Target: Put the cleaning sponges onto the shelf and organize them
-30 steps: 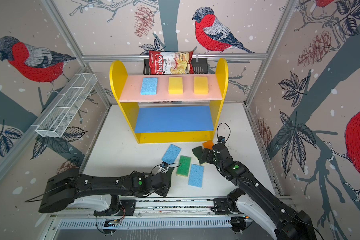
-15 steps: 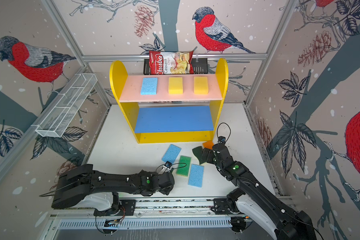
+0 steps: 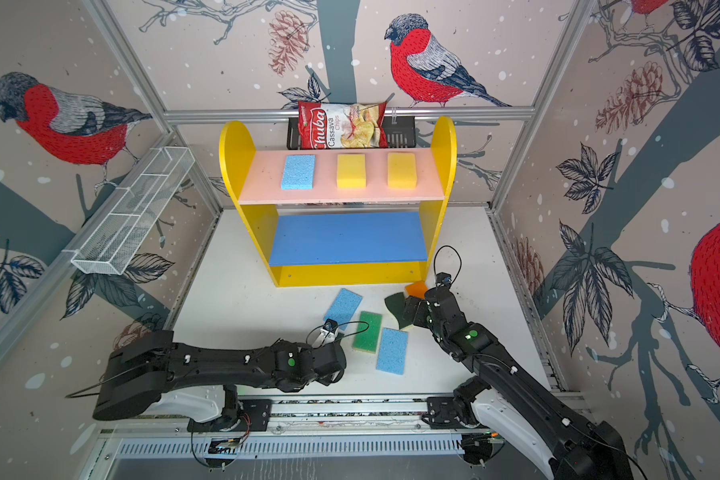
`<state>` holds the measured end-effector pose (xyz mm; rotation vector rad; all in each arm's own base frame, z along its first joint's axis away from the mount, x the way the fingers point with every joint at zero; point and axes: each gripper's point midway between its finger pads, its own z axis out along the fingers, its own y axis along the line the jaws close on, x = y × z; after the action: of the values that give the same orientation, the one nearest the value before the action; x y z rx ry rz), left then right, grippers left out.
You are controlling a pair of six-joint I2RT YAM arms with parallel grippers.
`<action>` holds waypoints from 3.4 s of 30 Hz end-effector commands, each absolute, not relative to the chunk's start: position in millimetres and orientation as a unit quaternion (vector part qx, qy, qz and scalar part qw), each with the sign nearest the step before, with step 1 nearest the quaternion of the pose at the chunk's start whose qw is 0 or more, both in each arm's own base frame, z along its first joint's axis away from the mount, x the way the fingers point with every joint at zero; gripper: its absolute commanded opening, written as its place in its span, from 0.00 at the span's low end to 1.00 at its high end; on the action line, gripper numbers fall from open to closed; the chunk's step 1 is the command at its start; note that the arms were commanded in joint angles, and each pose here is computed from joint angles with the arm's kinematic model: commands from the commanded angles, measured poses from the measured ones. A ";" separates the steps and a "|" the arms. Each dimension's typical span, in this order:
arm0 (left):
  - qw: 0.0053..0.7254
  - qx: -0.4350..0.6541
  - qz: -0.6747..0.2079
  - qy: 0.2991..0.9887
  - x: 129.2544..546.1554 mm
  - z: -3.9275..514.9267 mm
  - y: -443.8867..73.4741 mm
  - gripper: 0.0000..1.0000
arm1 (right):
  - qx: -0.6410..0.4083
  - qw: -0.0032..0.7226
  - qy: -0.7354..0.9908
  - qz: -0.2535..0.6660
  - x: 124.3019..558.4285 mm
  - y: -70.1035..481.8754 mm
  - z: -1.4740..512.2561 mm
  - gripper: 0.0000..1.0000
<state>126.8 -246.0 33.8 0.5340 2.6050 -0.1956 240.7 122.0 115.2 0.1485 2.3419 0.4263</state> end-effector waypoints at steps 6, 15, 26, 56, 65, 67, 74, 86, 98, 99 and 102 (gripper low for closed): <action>0.285 0.152 -0.047 0.945 143.6 71.2 -227.9 0.56 | 0.053 0.382 0.909 0.159 244.8 120.2 118.0 0.97; 0.333 0.136 -0.034 0.933 174.1 120.2 -214.3 0.56 | 0.037 0.386 0.909 0.156 247.9 123.3 118.8 0.97; 0.424 0.110 -0.033 0.898 226.3 180.2 -200.4 0.56 | 0.022 0.387 0.908 0.161 255.8 131.9 124.6 0.97; 0.522 0.083 -0.022 0.849 342.2 220.6 -185.8 0.57 | -0.076 0.401 0.895 0.179 271.4 195.0 149.4 0.96; 0.534 0.076 -0.018 0.842 365.7 218.6 -180.1 0.57 | -0.097 0.401 0.897 0.161 266.3 207.3 148.2 0.96; 0.538 0.072 -0.018 0.840 369.6 219.1 -178.9 0.56 | -0.097 0.403 0.896 0.162 265.7 207.7 149.5 0.96; 0.555 0.053 -0.029 0.829 381.2 223.9 -178.0 0.56 | -0.092 0.404 0.896 0.162 265.1 206.6 151.2 0.96; 0.572 0.049 -0.031 0.818 394.2 222.6 -181.0 0.56 | -0.094 0.403 0.896 0.162 263.0 206.4 151.8 0.96; 0.562 0.057 -0.034 0.824 407.4 215.5 -190.9 0.56 | -0.084 0.407 0.895 0.162 259.1 200.5 151.1 0.96; 0.562 0.056 -0.034 0.825 408.4 215.0 -191.5 0.56 | -0.084 0.408 0.895 0.162 259.1 200.2 151.5 0.96; 0.558 0.052 -0.027 0.828 411.4 213.5 -191.0 0.56 | -0.084 0.407 0.895 0.161 258.3 199.6 151.9 0.96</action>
<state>406.2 -189.1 205.0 0.1378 1.9785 -0.0566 258.6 203.2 152.1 -0.2269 2.2544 0.4253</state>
